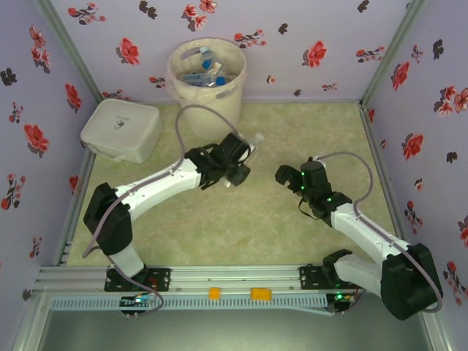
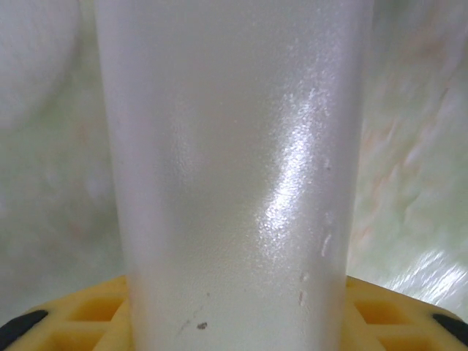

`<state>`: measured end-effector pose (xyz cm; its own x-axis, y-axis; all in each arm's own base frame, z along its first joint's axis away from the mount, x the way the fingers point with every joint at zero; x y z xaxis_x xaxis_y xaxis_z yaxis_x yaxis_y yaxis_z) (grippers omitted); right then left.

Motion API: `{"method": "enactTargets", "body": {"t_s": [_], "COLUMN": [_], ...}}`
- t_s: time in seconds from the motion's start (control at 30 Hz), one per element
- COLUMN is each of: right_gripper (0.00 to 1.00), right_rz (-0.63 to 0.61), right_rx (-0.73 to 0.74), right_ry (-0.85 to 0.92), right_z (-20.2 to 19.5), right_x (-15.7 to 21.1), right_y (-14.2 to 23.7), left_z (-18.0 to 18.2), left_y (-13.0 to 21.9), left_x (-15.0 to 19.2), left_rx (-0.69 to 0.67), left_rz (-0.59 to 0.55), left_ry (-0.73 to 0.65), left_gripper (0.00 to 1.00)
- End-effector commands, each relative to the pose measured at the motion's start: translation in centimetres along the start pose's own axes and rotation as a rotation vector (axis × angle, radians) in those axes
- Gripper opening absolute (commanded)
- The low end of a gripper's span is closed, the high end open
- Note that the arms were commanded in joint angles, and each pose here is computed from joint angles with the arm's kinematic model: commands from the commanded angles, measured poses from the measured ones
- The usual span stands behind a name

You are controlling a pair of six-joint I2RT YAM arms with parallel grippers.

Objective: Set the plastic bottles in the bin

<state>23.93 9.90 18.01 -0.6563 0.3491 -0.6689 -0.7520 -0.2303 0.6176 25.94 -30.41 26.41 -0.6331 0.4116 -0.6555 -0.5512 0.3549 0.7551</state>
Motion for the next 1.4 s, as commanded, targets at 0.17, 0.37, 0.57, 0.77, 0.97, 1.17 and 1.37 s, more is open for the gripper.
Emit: {"method": "enactTargets", "body": {"t_s": [0.17,0.37,0.57,0.77,0.97,1.17,1.37], "right_gripper": [1.00,1.00,1.00,1.00,1.00,1.00,1.00], "right_rz": [-0.133,-0.129,-0.097,-0.085,-0.077,-0.052,-0.028], "right_rx": [-0.108,-0.158,-0.151,-0.122,-0.082,-0.074,-0.076], "right_ry": [0.015,0.018,0.016,0.023,0.053,0.074,0.086], "right_z": [3.0,4.0,3.8,3.3,3.2,3.7,4.2], "right_x": [-4.3,-5.1,-4.5,-4.2,-4.4,-4.8,-5.1], "right_y": [0.2,-0.2,-0.7,-0.9,-1.0,-1.7,-3.1], "left_z": [0.7,2.1,5.3,9.3,14.2,18.1,21.0], "left_y": [5.9,7.2,7.1,5.8,4.4,1.8,-0.1], "left_x": [-11.5,-16.9,-20.7,-22.4,-23.2,-22.8,-22.5], "left_rx": [-0.052,-0.151,-0.275,-0.427,-0.552,-0.632,-0.610], "left_rz": [-0.311,-0.441,-0.526,-0.586,-0.620,-0.604,-0.599], "left_ry": [-0.217,-0.364,-0.481,-0.594,-0.589,-0.623,-0.590], "left_gripper": [0.47,0.47,0.46,0.46,0.46,0.46,0.46]}}
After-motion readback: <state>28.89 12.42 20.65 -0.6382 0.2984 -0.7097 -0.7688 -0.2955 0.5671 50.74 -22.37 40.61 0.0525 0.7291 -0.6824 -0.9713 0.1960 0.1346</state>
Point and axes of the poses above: each hand's point on the last joint's axis, 136 mm out from that joint toward the fingers, its own y axis back along the fingers, its own z axis along the line the jaws close on, x = y × z, the point moved 9 cm from there along y, back along the fingers, and after that the axes turned 9 degrees about y, right-handed, at the moved point
